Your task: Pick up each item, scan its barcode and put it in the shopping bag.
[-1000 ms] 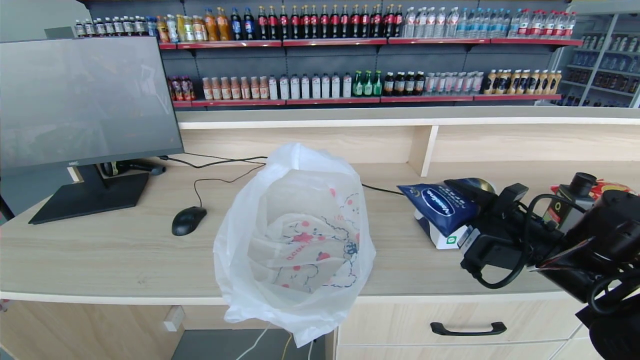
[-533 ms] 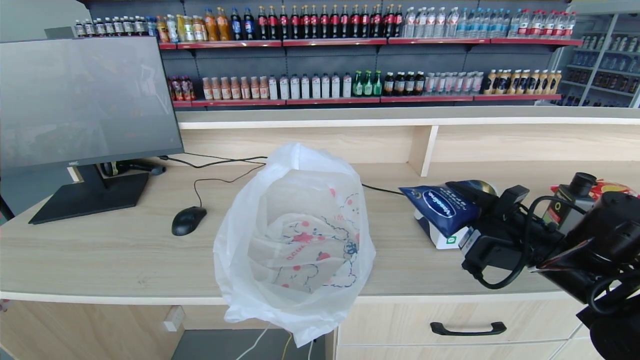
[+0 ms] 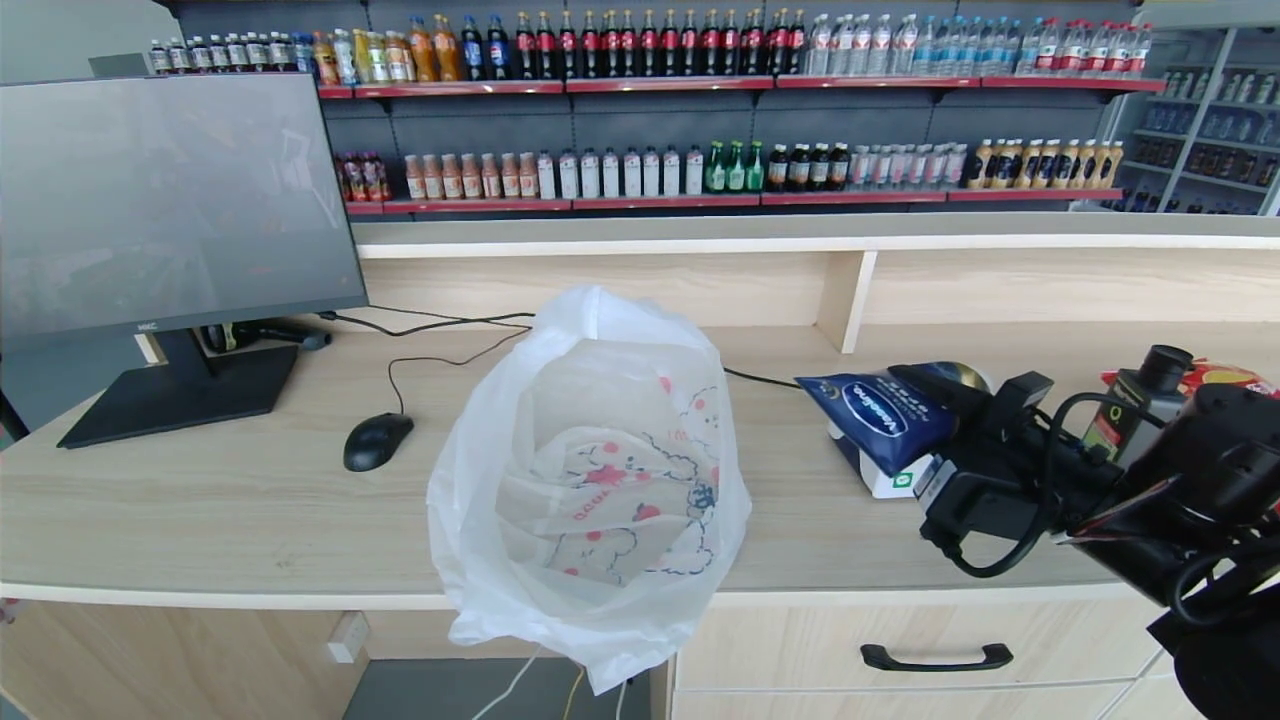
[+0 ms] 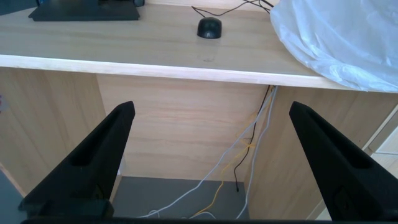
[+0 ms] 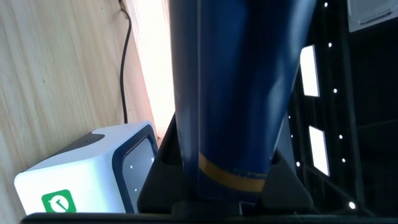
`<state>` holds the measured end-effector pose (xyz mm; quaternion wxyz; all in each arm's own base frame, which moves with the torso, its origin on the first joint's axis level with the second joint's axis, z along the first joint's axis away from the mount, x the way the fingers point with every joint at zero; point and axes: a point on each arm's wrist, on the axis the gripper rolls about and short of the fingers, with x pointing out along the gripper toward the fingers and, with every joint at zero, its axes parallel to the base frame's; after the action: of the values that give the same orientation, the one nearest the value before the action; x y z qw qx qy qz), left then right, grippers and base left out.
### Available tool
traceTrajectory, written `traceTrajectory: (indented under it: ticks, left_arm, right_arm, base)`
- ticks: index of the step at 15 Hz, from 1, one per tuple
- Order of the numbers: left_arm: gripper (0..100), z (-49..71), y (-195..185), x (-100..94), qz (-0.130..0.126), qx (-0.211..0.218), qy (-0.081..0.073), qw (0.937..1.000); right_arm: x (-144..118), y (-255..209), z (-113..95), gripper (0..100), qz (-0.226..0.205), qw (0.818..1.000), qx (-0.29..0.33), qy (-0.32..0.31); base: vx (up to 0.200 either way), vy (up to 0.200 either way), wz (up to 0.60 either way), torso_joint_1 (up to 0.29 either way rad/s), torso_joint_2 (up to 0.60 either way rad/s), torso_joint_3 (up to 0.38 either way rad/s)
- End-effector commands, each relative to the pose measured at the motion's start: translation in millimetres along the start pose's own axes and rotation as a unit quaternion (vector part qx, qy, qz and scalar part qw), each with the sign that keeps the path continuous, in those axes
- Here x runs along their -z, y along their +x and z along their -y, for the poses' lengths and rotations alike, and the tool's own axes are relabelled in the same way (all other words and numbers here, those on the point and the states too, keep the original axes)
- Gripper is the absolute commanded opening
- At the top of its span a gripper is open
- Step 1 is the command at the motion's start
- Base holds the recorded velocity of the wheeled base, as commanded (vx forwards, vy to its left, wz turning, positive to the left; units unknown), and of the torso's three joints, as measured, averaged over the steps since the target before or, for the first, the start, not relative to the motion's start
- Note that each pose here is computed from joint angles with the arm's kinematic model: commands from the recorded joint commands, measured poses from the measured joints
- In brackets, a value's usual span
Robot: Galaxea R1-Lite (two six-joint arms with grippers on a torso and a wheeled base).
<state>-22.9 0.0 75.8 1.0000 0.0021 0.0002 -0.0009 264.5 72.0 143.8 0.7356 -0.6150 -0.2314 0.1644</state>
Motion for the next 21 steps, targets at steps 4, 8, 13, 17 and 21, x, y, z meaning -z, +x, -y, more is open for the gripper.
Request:
traceTrajectory:
  ticks: [4,8,13,17,21]
  left_arm:
    - [100,0.0,0.0,0.0,0.000,0.000,0.000,1.0000]
    - [100,0.0,0.1,0.5,-0.001,0.000,0.000,1.0000]
    - [100,0.0,0.0,0.0,0.000,0.000,0.000,1.0000]
    - [100,0.0,0.0,0.0,0.000,0.000,0.000,1.0000]
    - [100,0.0,0.0,0.0,0.000,0.000,0.000,1.0000]
  right_arm:
    - [10.7,0.7,-13.1,0,-0.001,1.000,-0.026,-0.005]
    - [16.8,0.6,-13.7,0,-0.008,1.000,-0.026,-0.010]
    - [2.6,-4.0,13.1,0,0.013,1.000,0.019,0.012]
    - [-15.2,-19.9,44.5,0,0.038,0.995,0.070,0.053]
    - [-40.6,-51.6,44.1,0,0.009,0.981,0.079,0.177]
  base:
    - [0.000,0.000,0.00,0.000,0.00,0.000]
    - [0.000,0.000,0.00,0.000,0.00,0.000]
    - [0.000,0.000,0.00,0.000,0.00,0.000]
    - [0.000,0.000,0.00,0.000,0.00,0.000]
    - [0.000,0.000,0.00,0.000,0.00,0.000]
